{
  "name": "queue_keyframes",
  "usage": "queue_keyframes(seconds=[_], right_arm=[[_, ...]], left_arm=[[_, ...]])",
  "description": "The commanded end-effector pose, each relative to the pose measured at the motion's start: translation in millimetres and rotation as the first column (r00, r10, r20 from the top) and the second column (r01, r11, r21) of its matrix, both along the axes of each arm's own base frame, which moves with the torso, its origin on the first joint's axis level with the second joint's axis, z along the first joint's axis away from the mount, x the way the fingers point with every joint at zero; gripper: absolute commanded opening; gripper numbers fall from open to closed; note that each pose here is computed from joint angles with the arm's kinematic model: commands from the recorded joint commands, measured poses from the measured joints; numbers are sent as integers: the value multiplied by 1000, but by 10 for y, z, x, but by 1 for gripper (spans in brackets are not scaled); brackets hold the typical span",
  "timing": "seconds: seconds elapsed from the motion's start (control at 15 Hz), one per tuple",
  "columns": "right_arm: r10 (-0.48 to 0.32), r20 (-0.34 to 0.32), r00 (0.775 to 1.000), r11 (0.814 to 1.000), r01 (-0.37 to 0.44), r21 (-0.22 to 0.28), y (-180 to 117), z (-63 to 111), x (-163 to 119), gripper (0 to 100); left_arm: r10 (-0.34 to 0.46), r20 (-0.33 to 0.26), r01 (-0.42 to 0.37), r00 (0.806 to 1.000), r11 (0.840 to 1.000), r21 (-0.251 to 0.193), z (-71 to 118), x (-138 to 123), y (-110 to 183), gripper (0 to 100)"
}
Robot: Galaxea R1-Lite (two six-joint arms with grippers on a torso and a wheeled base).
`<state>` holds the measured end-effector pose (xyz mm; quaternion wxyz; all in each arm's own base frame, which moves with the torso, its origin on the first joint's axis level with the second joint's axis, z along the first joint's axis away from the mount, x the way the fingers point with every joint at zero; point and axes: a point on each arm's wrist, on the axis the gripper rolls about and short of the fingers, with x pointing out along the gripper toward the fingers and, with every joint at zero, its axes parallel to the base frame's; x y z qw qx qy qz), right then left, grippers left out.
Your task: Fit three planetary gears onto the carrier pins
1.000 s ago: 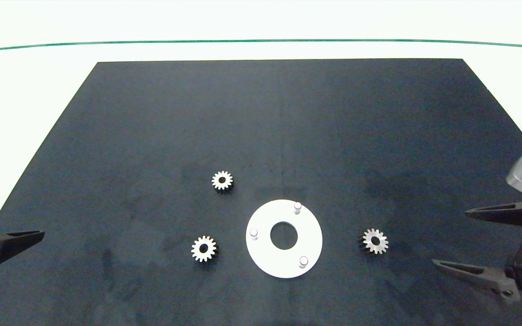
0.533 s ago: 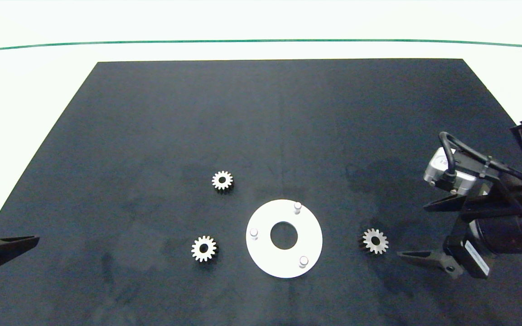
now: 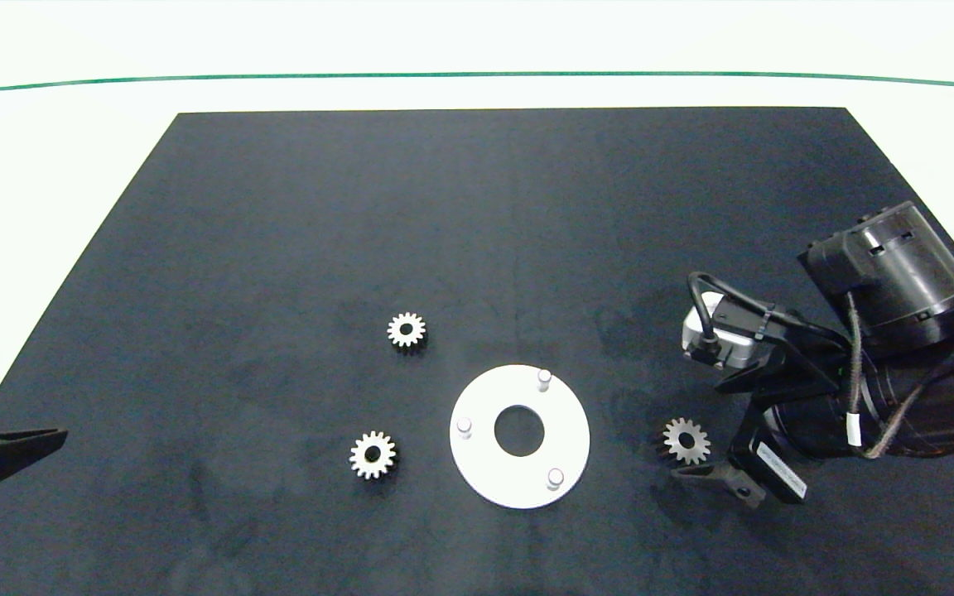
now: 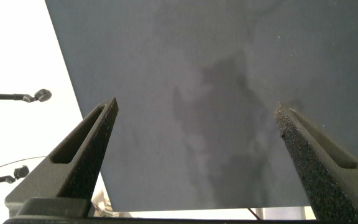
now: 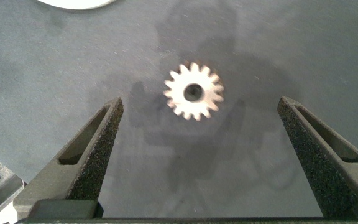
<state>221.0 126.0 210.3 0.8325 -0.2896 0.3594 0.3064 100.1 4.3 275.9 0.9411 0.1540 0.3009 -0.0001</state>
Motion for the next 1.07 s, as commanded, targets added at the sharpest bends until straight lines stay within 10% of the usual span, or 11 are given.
queue_keyframes(seconds=[0.07, 1.07], right_arm=[[7, -17, 1000, 999, -7, -40, 98, -90, 52, 100], [-7, -21, 1000, 996, 6, -90, 201, -209, 153, 73]], left_arm=[[-5, -18, 5, 1000, 1000, 5, -16, -39, -2, 100], [-26, -2, 26, 1000, 1000, 1, 6, -84, -26, 100]])
